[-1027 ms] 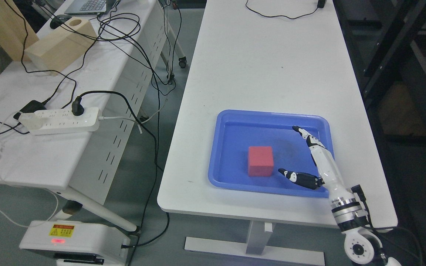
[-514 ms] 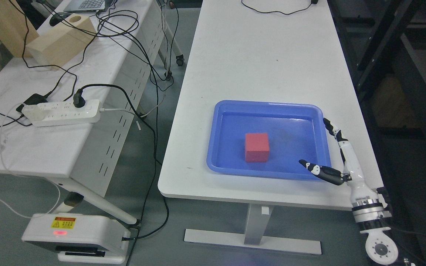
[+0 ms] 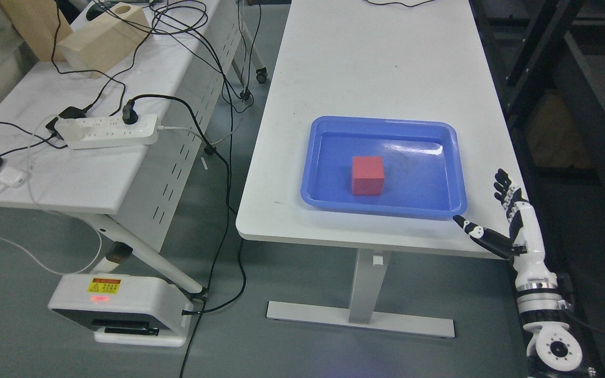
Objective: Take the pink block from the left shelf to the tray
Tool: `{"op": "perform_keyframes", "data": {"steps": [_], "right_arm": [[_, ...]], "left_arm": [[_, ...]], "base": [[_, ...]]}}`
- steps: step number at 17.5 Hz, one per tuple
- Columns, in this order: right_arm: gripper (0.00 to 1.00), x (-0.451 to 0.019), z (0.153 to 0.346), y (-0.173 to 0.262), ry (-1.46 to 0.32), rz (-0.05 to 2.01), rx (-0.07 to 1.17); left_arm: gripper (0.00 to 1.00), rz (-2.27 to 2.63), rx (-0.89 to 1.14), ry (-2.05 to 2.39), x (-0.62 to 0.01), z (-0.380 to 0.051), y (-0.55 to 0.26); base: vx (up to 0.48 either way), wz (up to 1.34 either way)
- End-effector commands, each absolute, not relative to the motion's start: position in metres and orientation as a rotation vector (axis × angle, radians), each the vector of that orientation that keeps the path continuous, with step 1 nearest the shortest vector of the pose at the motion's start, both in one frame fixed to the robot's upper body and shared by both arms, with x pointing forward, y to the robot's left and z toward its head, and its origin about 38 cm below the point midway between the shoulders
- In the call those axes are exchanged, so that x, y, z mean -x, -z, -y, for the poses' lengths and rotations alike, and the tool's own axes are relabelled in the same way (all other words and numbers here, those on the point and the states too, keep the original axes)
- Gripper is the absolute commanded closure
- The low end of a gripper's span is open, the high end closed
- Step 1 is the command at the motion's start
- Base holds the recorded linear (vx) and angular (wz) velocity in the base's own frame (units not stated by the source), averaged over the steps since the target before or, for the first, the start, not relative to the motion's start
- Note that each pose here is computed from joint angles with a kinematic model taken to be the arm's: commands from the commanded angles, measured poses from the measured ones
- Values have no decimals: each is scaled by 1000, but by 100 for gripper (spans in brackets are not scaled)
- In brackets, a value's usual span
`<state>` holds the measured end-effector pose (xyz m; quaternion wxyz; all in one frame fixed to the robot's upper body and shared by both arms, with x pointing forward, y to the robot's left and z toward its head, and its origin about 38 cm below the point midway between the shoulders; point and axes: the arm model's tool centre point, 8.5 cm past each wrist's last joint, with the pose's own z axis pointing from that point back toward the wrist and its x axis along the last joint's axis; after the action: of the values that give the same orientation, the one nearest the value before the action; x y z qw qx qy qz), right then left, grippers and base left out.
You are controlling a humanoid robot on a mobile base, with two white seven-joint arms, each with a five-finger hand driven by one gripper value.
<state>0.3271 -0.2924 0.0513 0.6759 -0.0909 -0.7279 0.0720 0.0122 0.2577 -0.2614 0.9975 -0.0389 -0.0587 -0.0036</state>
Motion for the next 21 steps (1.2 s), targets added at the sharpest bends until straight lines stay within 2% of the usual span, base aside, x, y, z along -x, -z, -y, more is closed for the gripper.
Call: {"op": "perform_keyframes", "data": {"steps": [1,12,14,18,21], "right_arm": [[1,-328,277,-47,-29,1631,14],[0,-317,275,-39,-33,1634,4],[0,-317,268,-35,-65,1598,-7],[1,-315,245,-27,-246,1541,-19],[0,-314,249,-33,-151,1599,-81]], "left_arm": [[0,115,63,8,-5,-268,261],[0,115,63,8,-5,-268,261],[0,115,63,8,-5,-268,261],[0,115,63,8,-5,-268,261],[0,115,63,8,-5,-268,261]], "base": [[-139,93],[-95,-38],[-22,-59],[-7,-25],[6,15]]}}
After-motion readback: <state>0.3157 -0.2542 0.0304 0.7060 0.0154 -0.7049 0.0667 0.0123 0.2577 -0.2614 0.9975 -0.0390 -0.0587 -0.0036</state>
